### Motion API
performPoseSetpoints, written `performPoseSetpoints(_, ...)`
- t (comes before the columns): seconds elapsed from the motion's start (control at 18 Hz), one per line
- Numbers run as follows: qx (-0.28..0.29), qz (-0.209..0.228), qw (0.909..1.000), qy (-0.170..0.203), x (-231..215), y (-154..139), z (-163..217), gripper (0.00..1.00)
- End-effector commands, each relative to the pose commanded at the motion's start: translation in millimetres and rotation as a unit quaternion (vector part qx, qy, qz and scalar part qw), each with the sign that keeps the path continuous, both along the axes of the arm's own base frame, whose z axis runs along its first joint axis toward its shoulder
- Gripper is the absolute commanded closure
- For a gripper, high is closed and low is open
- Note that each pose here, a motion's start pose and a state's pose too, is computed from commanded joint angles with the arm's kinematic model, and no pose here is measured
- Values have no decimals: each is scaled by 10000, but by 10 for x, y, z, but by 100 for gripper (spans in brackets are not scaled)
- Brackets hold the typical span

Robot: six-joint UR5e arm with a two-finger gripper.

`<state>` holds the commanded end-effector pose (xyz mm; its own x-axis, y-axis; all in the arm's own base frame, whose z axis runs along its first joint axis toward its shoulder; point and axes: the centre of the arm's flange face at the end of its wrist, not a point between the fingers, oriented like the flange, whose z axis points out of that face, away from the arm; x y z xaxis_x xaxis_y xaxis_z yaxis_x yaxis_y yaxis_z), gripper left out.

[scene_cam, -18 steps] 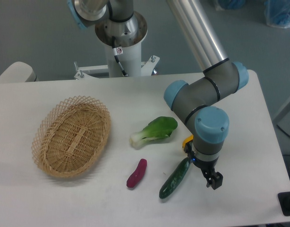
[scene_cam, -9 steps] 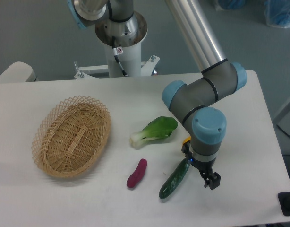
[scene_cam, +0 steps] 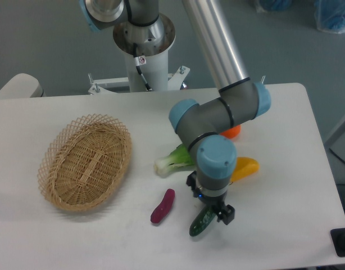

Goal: Pick up the cucumber from the table
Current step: 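Lower the open gripper down around the dark green cucumber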

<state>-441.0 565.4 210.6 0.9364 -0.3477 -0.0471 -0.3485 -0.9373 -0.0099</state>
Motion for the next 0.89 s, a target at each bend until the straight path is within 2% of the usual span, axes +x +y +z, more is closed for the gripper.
performPoseSetpoints(0.28, 172, 220, 9995, 136, -56, 70, -48, 0)
performPoseSetpoints(0.5, 247, 235, 9992, 203, -111, 135, -74, 0)
performPoseSetpoints(0.83, 229, 360, 9989, 201, 41, 302, -203, 0)
performPoseSetpoints(0.89, 230, 367, 9989, 200, 51, 308, -203, 3)
